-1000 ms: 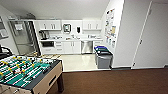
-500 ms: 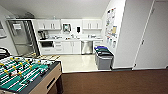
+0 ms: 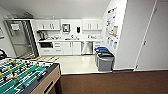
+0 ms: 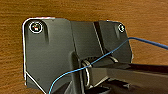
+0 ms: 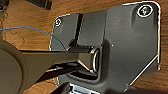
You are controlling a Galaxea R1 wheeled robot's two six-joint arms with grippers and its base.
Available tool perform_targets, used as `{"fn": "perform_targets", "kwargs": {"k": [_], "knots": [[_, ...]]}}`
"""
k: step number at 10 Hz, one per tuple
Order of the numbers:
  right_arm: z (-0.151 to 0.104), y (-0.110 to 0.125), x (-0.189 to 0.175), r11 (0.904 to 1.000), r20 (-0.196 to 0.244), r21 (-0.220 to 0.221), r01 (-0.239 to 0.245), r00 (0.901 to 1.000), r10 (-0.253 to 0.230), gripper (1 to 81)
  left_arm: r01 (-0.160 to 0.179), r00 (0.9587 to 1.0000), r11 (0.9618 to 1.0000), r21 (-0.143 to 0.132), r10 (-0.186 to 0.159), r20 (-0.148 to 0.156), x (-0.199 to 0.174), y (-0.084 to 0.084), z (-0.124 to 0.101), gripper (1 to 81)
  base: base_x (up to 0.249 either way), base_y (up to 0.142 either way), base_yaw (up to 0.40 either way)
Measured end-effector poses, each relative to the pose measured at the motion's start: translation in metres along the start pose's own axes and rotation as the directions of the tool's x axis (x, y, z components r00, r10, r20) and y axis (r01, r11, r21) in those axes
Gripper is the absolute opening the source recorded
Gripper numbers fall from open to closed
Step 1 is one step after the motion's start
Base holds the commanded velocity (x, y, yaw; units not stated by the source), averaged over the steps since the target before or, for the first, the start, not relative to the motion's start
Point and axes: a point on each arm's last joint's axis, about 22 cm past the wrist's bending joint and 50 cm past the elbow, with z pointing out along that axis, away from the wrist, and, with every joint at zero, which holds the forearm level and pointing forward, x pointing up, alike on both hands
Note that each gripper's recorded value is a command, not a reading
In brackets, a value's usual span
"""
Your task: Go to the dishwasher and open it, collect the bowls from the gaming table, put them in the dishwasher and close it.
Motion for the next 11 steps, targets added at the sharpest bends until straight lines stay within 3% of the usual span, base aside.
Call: {"fn": "perform_targets", "kwargs": {"k": [11], "knots": [[-0.001, 0.009, 0.005, 0.9998, -0.016, -0.02, 0.001, 0.9999, -0.001, 81.1, -0.001, 1.0, 1.0, 0.008, 0.001, -0.005, 0.002, 0.001, 0.004, 81.1, 0.186, 0.0, 0.0]]}}
